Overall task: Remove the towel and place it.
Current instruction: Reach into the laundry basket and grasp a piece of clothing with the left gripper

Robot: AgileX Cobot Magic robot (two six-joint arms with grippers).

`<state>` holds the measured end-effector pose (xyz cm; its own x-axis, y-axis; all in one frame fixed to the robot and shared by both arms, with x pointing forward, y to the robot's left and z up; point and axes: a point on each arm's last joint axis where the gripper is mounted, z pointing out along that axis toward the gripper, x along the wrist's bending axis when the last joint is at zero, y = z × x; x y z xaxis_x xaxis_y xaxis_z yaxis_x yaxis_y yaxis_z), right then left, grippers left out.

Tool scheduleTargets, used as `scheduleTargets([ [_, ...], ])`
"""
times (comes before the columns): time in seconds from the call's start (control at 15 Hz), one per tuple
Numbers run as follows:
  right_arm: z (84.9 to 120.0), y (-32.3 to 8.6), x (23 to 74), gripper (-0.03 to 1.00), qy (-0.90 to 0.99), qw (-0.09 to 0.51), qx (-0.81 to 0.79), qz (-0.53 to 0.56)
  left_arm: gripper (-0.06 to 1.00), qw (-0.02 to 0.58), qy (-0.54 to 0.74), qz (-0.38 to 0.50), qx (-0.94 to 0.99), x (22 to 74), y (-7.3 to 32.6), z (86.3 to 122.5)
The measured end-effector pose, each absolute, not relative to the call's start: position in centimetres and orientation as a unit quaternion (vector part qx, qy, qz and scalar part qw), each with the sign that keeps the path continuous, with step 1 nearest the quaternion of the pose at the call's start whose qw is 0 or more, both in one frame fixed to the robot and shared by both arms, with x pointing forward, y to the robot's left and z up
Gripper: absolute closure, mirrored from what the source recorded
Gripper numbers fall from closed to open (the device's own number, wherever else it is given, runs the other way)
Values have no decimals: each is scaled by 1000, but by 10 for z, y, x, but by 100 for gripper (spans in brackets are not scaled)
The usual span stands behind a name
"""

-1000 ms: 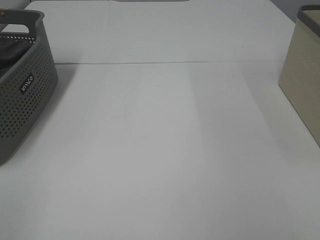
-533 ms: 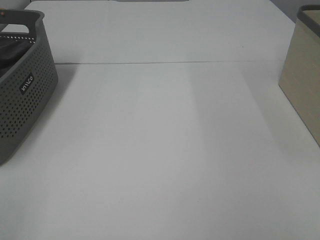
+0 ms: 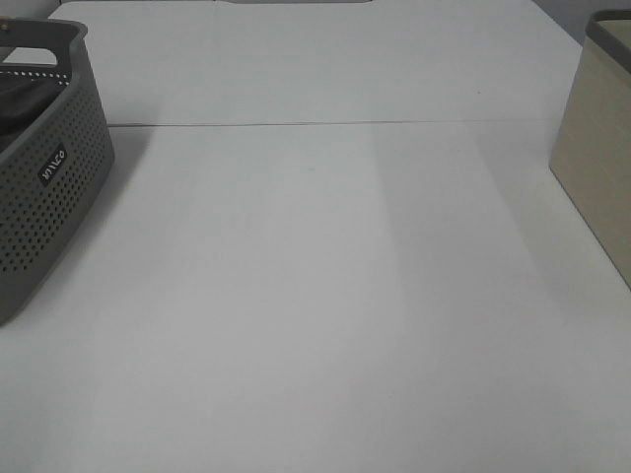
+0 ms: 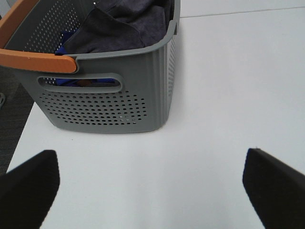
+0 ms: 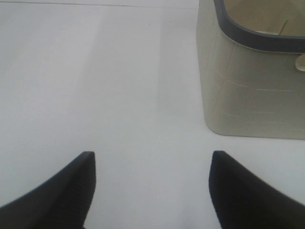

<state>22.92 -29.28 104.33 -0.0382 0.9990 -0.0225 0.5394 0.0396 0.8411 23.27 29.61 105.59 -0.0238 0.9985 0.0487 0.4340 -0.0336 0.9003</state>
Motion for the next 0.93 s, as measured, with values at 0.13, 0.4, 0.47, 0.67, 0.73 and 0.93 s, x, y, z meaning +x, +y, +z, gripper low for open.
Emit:
scheduleTargets([
  [0.13,1043,-293,229,31,636,339,605,338,-5,357,596,395,601,233,296,1056],
  [0.4,1043,-293,229,31,636,339,605,338,-5,357,596,396,601,233,296,1056],
  [0.47,1043,-293,229,31,636,339,605,338,-5,357,596,396,601,233,296,1056],
  [0.67,1043,-293,229,31,636,339,605,338,-5,356,596,396,601,233,296,1056],
  [0.73,1043,-293,229,31,636,339,605,338,-5,356,596,396,601,233,296,1056],
  [0.93,1043,-293,229,31,636,339,605,338,-5,354,595,398,602,233,297,1056],
])
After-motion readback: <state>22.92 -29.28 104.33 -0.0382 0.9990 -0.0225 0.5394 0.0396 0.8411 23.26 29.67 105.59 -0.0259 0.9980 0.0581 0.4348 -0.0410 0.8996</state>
